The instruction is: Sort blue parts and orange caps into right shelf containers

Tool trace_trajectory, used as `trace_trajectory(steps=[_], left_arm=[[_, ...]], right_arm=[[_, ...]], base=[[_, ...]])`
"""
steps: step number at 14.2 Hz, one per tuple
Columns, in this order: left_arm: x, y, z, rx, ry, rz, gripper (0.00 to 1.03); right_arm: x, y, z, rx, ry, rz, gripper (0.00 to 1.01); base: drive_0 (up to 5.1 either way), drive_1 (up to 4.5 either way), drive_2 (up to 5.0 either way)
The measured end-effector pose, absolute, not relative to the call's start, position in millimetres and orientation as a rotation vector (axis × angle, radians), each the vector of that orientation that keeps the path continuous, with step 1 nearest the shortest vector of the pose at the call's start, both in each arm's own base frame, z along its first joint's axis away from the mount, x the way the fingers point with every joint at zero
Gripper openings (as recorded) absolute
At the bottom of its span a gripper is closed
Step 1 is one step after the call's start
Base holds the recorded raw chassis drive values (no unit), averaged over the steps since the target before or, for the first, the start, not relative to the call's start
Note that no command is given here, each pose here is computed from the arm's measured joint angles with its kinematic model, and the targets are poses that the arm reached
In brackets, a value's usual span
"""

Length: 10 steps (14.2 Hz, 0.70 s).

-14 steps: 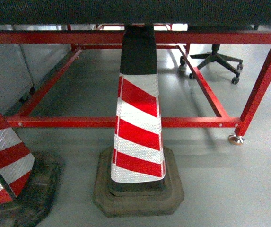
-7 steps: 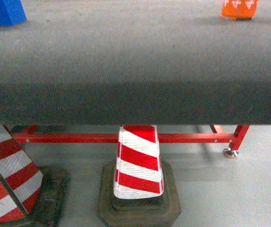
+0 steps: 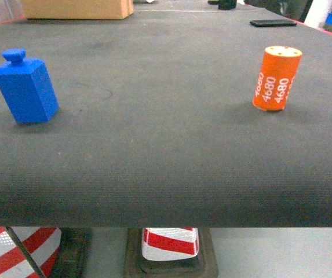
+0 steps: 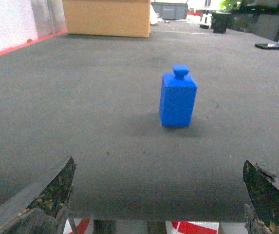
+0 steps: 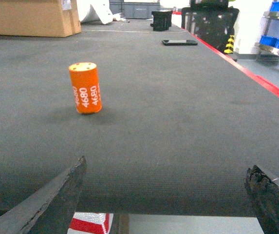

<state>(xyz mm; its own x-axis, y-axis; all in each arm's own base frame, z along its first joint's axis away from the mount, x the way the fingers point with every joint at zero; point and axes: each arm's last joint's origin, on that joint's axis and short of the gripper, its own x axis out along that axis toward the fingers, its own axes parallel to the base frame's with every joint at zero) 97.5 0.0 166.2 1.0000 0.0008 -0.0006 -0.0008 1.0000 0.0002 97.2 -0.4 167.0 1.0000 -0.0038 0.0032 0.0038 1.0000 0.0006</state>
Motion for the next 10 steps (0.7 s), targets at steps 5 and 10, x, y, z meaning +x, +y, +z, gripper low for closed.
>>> trace_trajectory(steps=[5, 10], left_arm=[[97.5, 0.0, 166.4, 0.001, 0.0, 0.001, 0.98], [97.5, 0.0, 166.7, 0.001, -0.004, 0.001, 0.98]], right_arm=[[97.2, -0.3, 167.0, 0.0, -0.003, -0.003, 0.98], [97.2, -0.4, 167.1, 0.0, -0.004, -0.004, 0.98]], base=[[0.0, 0.0, 0.0], [0.0, 0.0, 0.0]])
